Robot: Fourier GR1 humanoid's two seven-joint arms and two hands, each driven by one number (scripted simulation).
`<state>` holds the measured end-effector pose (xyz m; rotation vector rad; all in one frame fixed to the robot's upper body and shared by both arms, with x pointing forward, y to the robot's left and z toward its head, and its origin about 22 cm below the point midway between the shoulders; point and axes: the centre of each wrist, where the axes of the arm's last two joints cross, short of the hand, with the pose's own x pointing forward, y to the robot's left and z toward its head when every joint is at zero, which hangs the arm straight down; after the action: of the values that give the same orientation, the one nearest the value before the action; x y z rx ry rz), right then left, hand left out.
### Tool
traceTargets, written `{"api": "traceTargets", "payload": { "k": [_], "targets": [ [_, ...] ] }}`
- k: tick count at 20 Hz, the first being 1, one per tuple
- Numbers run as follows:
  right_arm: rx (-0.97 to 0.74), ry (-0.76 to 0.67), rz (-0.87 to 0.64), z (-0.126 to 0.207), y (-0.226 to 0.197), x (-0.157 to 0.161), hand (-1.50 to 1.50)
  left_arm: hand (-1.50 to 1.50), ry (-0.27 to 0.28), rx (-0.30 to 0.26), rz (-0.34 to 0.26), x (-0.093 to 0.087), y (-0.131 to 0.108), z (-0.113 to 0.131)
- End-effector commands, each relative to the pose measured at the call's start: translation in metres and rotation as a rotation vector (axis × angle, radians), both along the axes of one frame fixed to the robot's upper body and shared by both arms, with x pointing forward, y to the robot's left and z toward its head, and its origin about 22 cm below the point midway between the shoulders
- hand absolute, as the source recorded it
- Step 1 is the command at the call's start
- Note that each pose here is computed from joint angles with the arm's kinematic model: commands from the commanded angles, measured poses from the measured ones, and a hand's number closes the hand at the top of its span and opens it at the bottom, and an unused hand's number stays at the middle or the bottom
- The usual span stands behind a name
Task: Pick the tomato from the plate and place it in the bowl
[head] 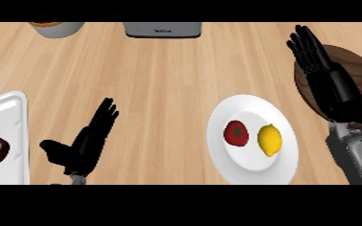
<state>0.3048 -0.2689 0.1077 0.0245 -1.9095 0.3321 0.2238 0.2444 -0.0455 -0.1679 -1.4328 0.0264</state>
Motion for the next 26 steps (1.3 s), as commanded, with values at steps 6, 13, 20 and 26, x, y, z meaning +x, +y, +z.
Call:
{"api": "traceTargets", "payload": {
  "k": [6, 13, 20, 26],
  "targets": [
    [-0.097, 0.450, -0.255, -0.096, 0.070, -0.047, 1.50, 0.00, -0.225, 0.243, 0.084, 0.042, 0.013, 0.055],
    [0.029, 0.019, -0.773, -0.104, 0.099, -0.073, -1.50, 0.00, -0.172, 0.230, 0.108, 0.045, 0.006, 0.058],
    [-0.078, -0.124, -0.883, -0.100, 0.140, -0.126, -1.50, 0.00, -0.146, 0.235, 0.074, 0.040, -0.013, 0.057],
    [-0.214, 0.066, -0.975, -0.078, 0.116, -0.132, -1.50, 0.00, -0.178, 0.239, 0.073, 0.045, -0.030, 0.075]
  ]
}}
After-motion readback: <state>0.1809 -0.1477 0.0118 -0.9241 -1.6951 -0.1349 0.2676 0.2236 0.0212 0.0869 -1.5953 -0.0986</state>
